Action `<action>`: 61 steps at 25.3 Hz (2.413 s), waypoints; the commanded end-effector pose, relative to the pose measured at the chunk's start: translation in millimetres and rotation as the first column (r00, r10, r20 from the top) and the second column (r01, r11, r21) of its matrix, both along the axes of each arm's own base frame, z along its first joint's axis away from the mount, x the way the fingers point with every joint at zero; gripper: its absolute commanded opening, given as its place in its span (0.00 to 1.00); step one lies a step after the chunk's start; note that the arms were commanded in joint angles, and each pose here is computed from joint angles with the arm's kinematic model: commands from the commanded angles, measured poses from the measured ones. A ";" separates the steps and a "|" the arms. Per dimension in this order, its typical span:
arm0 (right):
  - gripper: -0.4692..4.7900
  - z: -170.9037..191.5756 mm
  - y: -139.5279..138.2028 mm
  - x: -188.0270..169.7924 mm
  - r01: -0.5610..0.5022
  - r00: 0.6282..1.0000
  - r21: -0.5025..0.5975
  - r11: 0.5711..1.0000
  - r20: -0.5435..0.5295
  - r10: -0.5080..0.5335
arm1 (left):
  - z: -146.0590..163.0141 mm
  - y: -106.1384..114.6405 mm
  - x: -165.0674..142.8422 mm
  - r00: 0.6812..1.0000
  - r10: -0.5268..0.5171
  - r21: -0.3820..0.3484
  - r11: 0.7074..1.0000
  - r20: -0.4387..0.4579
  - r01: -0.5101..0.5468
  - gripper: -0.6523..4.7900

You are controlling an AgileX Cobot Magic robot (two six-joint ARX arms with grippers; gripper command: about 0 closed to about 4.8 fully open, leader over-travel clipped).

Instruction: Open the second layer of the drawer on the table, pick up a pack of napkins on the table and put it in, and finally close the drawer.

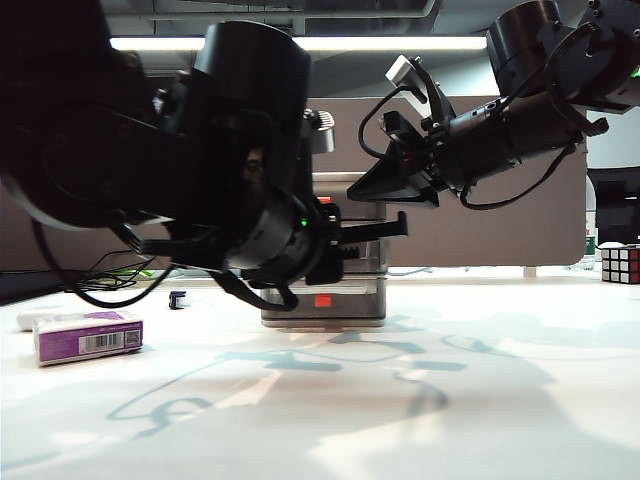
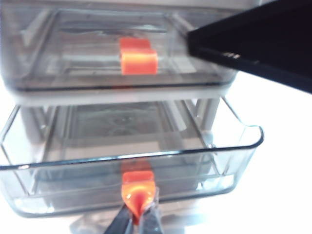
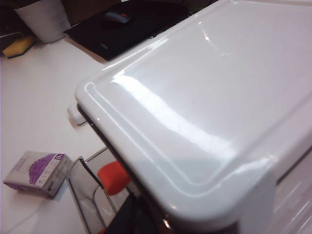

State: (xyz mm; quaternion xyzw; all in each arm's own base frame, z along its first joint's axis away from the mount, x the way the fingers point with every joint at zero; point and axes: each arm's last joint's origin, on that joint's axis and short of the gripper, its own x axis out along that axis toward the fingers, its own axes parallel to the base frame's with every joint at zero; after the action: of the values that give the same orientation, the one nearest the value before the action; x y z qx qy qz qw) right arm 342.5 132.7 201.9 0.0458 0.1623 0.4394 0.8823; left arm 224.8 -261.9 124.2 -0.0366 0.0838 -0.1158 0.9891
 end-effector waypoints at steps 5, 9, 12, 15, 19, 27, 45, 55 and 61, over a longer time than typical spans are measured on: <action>0.08 5.9 5.7 -0.2 0.014 0.999 0.015 1.000 0.030 -0.015 | 3.5 13.8 -26.2 1.000 -0.011 -0.048 0.999 -0.027 0.009 0.11; 0.08 5.8 11.0 -2.1 0.017 0.999 0.010 1.000 0.032 -0.017 | -1.0 12.6 -43.8 0.998 -0.043 -0.038 0.998 -0.042 0.042 0.11; 0.08 5.6 11.4 -2.3 0.015 0.999 0.011 1.000 0.030 -0.015 | -2.5 9.5 -50.2 0.997 -0.064 -0.035 0.997 -0.049 0.063 0.11; 0.08 5.0 11.3 -2.5 0.015 1.000 0.011 1.000 0.021 -0.015 | -2.5 7.3 -53.6 0.996 -0.073 -0.033 0.997 -0.049 0.071 0.11; 0.08 4.3 11.3 -2.7 0.014 1.000 0.008 1.000 0.013 -0.014 | -1.6 8.8 -57.6 0.995 -0.088 -0.025 0.996 -0.057 0.087 0.41; 0.08 3.3 11.4 -3.2 0.004 1.000 0.006 1.000 0.001 -0.004 | 8.8 36.9 -78.0 0.992 -0.097 0.015 0.995 -0.079 0.098 0.50; 0.08 -0.9 11.5 -5.5 -0.031 0.998 0.002 1.000 -0.052 0.031 | 52.2 160.7 -73.0 0.962 -0.129 0.125 0.979 -0.239 0.162 0.69; 0.08 -1.6 11.6 -6.2 -0.052 0.997 0.007 0.999 -0.062 0.052 | 49.0 230.0 -45.1 0.926 -0.262 0.089 0.952 -0.271 0.295 0.69; 0.08 -2.0 11.6 -6.4 -0.051 0.996 0.006 0.999 -0.066 0.052 | 39.5 249.5 -38.9 0.927 -0.218 0.109 0.959 -0.307 0.262 0.70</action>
State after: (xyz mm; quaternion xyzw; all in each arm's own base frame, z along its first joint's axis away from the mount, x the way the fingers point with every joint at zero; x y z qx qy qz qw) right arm 335.8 143.6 196.8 0.0583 0.1982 0.4572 0.8650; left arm 184.3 -14.4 162.8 0.0244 0.2468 -0.2268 0.9418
